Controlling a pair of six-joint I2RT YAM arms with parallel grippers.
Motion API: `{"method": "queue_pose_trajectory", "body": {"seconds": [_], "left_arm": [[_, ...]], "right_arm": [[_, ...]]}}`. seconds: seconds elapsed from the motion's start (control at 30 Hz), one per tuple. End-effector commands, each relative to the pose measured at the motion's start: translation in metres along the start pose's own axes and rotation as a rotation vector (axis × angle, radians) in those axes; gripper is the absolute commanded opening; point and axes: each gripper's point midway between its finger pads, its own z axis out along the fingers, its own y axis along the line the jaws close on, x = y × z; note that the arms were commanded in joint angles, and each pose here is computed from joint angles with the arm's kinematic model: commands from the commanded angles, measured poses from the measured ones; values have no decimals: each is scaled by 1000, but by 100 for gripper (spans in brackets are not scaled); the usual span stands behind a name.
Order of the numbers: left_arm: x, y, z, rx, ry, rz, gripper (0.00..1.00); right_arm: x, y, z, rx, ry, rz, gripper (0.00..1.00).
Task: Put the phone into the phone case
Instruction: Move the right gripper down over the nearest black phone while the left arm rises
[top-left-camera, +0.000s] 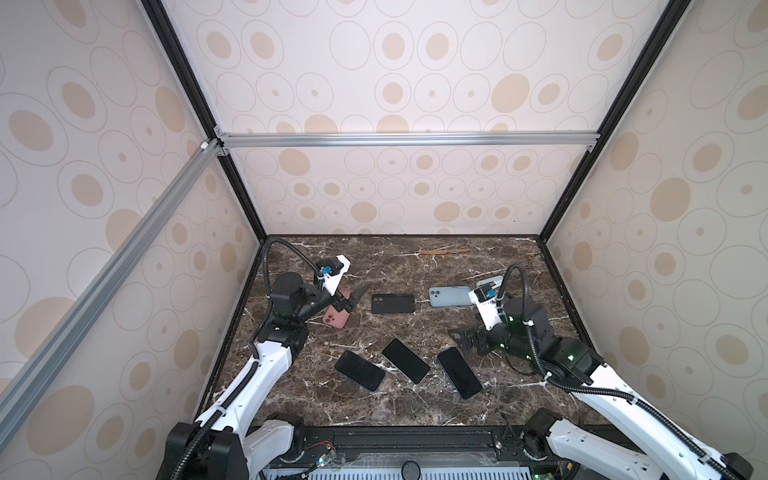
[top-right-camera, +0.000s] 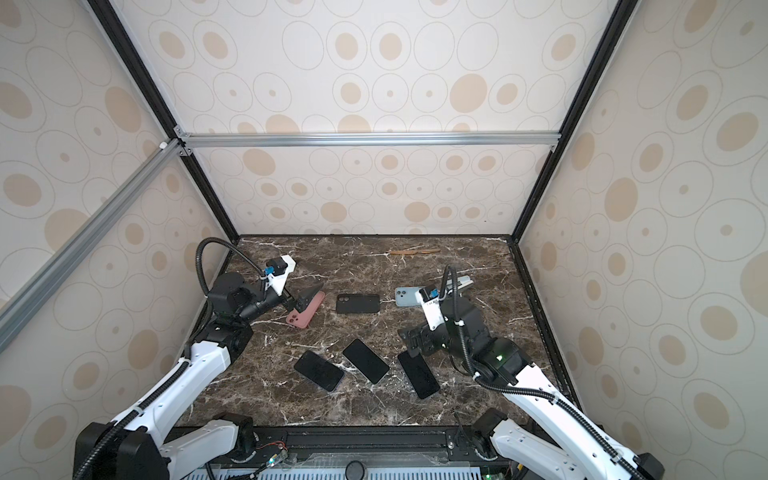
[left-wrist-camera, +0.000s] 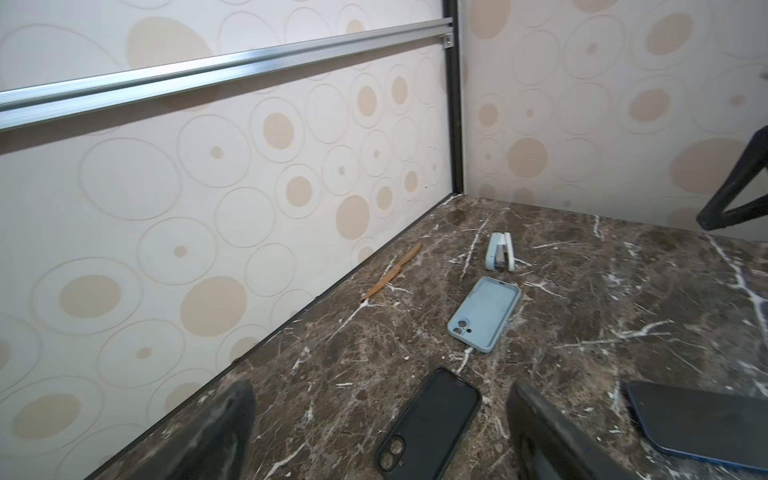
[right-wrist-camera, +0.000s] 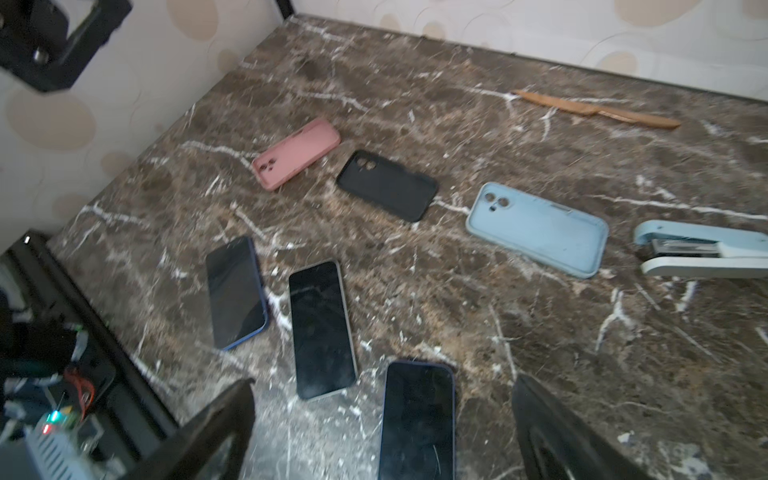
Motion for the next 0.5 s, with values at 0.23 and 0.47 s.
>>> {"method": "queue_pose_trajectory", "body": {"seconds": [0.23, 0.47], "left_arm": [[0, -31, -1, 139, -31, 110, 95], [17, -28, -6, 122, 95, 159, 95]], "right_arm": [[77, 27, -9, 44, 305, -48, 98], [117, 22, 3, 126, 405, 11, 100]]}}
